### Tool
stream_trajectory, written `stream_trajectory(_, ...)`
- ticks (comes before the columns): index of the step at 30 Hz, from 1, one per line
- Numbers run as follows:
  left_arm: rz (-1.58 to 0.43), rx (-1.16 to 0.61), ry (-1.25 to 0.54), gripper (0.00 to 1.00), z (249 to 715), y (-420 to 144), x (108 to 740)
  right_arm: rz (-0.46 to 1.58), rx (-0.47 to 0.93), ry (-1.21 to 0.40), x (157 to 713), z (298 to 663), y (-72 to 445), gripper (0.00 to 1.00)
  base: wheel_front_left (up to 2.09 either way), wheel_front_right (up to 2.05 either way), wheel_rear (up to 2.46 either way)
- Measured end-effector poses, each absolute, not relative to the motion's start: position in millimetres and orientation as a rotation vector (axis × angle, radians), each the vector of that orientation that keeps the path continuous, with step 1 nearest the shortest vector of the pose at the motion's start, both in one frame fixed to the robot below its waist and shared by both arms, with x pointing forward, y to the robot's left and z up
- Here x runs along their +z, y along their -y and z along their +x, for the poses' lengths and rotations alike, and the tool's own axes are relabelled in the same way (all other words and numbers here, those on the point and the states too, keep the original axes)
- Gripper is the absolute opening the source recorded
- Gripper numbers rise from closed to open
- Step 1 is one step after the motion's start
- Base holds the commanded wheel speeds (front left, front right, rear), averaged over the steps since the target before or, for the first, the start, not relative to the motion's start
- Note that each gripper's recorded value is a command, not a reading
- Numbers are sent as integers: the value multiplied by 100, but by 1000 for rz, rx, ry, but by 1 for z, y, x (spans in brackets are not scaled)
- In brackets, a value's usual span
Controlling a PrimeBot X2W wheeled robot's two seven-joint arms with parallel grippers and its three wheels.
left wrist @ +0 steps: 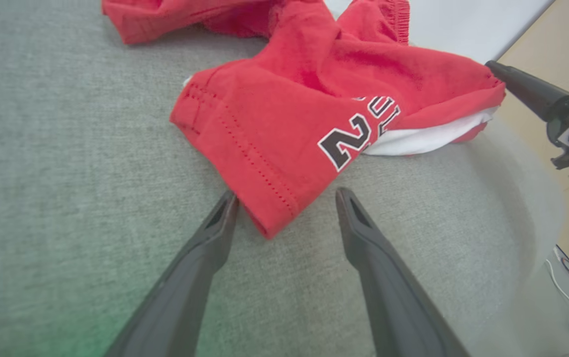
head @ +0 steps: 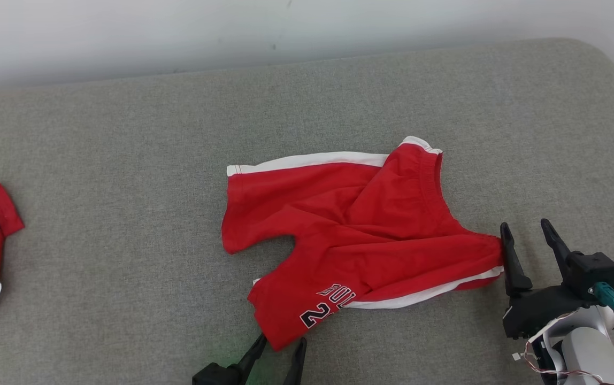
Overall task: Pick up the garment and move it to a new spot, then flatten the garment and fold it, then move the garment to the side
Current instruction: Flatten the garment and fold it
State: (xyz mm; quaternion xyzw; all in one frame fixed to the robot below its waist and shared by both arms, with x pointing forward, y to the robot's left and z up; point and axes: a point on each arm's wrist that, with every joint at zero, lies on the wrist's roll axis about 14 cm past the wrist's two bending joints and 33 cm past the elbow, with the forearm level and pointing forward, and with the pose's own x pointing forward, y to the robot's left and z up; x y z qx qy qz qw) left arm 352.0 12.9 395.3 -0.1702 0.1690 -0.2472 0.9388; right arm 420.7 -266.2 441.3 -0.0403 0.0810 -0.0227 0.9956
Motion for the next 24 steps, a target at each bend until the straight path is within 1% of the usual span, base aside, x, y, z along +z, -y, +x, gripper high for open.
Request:
stream_trajectory(1,-349,-511,-337,100,353,-11,398,-80,-47,-163,441,421,267,100,0,0,0)
stream_trajectory(2,-351,-516,-331,76,354,-10,400,-78,-48,-163,441,421,267,100,0,0,0)
stream_trajectory(3,-348,-527,-327,35,353,-7,401,-77,-49,-163,441,421,267,100,0,0,0)
stream_trajectory(4,-348,-534,-316,2,354,-5,405,-77,-49,-164,440,421,267,100,0,0,0)
stream_trajectory(5,-347,-539,-300,0,356,-4,409,-76,-49,-165,440,421,267,100,0,0,0)
stream_trajectory(8,-334,-528,-246,0,367,-9,422,-74,-47,-163,441,421,266,100,0,0,0)
stream_trajectory(13,-296,-542,-66,0,381,-12,473,-62,-45,-163,439,422,263,100,0,0,0)
stream_trajectory(19,-226,-547,145,0,378,-24,535,-21,-10,-167,434,428,241,100,0,0,0)
stream_trajectory(21,-201,-536,185,0,374,-31,547,-5,18,-171,431,431,226,100,0,0,0)
stream_trajectory(24,-178,-500,164,0,366,-45,540,12,67,-167,431,437,203,100,0,0,0)
